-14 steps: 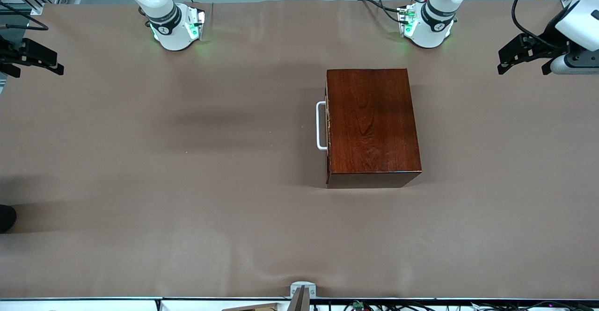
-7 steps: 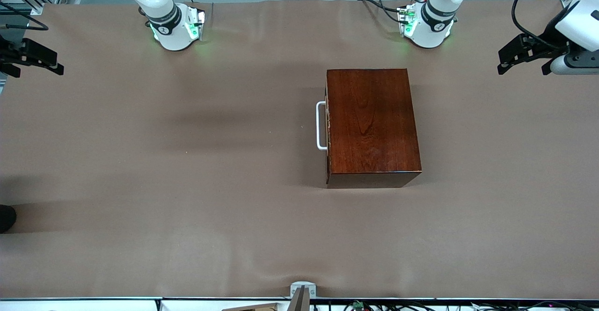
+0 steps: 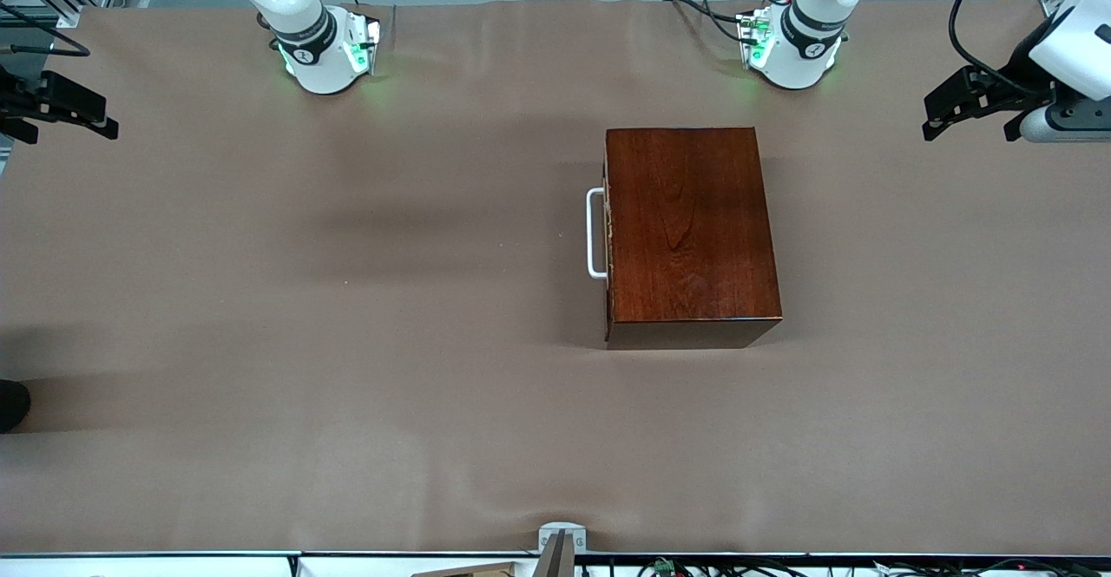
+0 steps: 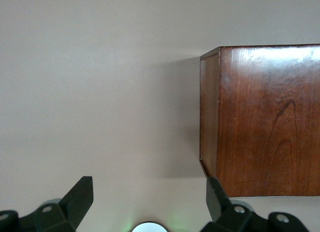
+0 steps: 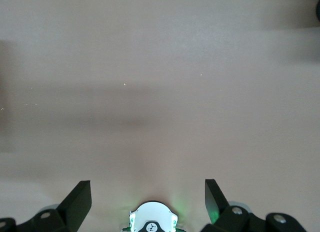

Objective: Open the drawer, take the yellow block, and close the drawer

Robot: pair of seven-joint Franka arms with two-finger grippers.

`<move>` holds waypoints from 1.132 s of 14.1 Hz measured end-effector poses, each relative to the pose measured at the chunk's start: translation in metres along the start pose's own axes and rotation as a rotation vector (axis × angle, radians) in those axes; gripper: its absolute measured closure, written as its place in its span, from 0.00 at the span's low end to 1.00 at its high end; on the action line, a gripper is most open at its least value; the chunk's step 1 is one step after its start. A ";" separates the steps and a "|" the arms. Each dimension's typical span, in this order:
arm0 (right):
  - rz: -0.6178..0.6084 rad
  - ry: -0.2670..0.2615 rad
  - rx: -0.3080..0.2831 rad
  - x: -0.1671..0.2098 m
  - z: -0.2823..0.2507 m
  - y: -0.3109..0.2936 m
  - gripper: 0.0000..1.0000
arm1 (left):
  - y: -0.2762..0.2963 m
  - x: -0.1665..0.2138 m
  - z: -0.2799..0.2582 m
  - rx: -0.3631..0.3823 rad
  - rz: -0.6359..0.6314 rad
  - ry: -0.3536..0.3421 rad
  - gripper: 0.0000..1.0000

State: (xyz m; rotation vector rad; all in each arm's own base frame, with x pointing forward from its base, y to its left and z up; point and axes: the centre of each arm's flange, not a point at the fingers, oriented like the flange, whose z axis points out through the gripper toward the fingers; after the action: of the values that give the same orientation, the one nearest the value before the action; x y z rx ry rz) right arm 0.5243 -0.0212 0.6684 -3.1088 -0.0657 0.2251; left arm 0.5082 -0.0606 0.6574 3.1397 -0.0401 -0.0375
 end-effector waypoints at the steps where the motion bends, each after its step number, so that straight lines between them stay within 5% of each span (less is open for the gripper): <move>1: 0.000 0.000 0.000 0.000 0.000 0.000 0.00 | 0.000 0.000 0.000 0.000 0.001 0.000 0.00; 8: 0.001 -0.001 0.000 0.000 0.001 0.001 0.00 | 0.049 0.007 0.022 0.009 0.018 -0.041 0.00; 16: 0.000 -0.004 0.000 0.001 0.002 0.000 0.00 | 0.247 0.028 0.099 0.039 0.040 -0.104 0.00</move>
State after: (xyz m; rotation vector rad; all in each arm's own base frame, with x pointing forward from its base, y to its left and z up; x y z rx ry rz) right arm 0.5252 -0.0214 0.6667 -3.1080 -0.0652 0.2306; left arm 0.5275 -0.3082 0.5586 3.1716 -0.1055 -0.2022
